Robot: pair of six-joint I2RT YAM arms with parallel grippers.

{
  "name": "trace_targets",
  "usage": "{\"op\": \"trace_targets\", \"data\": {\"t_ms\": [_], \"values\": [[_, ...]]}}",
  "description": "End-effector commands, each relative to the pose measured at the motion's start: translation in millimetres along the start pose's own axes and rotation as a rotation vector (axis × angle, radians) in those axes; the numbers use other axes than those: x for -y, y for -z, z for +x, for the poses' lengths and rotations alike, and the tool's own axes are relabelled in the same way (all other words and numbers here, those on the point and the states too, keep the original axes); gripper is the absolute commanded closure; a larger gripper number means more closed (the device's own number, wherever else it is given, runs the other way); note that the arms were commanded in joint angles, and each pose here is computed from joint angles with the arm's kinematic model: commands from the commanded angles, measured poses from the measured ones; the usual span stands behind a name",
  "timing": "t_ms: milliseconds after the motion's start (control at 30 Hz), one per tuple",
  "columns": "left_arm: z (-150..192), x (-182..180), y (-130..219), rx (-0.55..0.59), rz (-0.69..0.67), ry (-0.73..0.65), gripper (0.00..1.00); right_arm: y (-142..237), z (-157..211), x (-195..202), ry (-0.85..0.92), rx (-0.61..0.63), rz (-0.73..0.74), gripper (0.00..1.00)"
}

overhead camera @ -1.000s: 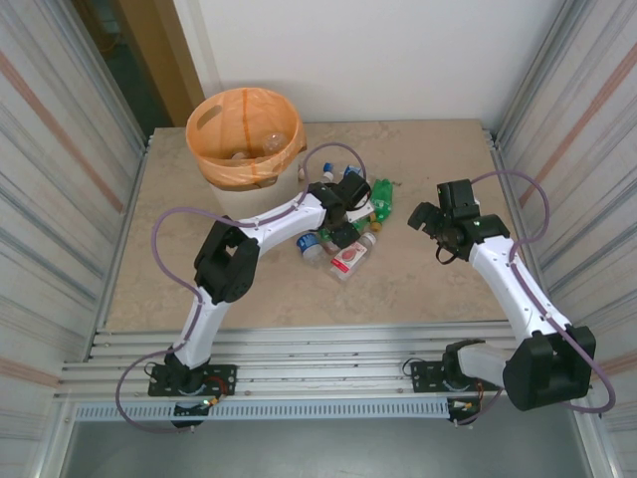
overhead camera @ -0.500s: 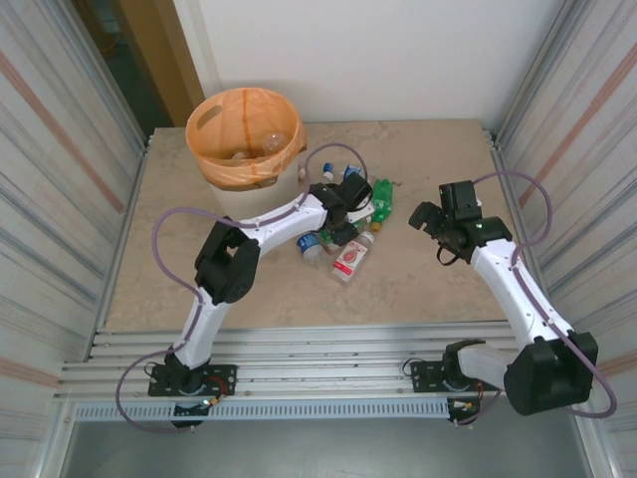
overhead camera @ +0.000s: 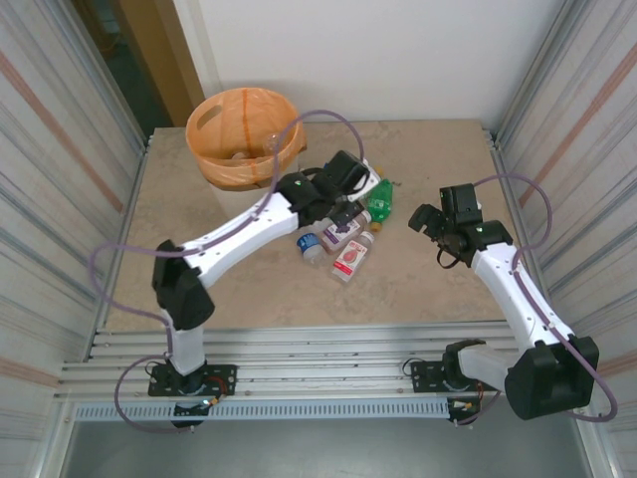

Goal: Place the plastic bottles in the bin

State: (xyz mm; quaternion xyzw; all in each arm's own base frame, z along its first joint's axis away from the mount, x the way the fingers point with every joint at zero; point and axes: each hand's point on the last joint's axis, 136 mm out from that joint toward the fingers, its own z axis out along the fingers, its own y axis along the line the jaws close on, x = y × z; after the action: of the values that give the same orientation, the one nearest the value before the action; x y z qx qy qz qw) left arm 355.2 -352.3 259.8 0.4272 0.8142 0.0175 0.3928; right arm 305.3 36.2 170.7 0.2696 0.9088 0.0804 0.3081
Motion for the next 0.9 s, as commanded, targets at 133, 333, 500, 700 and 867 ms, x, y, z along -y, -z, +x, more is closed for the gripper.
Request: {"op": "trace_targets", "data": {"t_ms": [133,333,500,700,867], "values": [[-34.1,-67.7,90.5,0.211,-0.199,0.164,0.68,2.5,-4.8,-2.2,-0.004,0.029,-0.029,0.02],[-34.1,-125.1,137.9,0.319,-0.287,0.318,0.68,-1.6,-3.2,-6.2,-0.003,0.012,-0.042,0.02],[-23.5,-168.1,154.8,0.362,-0.332,0.441,0.68,-5.1,-2.0,-6.9,0.005,0.002,-0.04,0.02],[-8.6,-209.6,153.8,0.364,-0.396,0.537,0.68,-8.4,-1.8,-12.0,0.007,-0.008,-0.055,0.02],[3.9,-227.0,138.8,0.33,-0.409,0.586,0.68,-10.1,-2.3,-13.6,0.01,-0.01,-0.059,0.02]]}}
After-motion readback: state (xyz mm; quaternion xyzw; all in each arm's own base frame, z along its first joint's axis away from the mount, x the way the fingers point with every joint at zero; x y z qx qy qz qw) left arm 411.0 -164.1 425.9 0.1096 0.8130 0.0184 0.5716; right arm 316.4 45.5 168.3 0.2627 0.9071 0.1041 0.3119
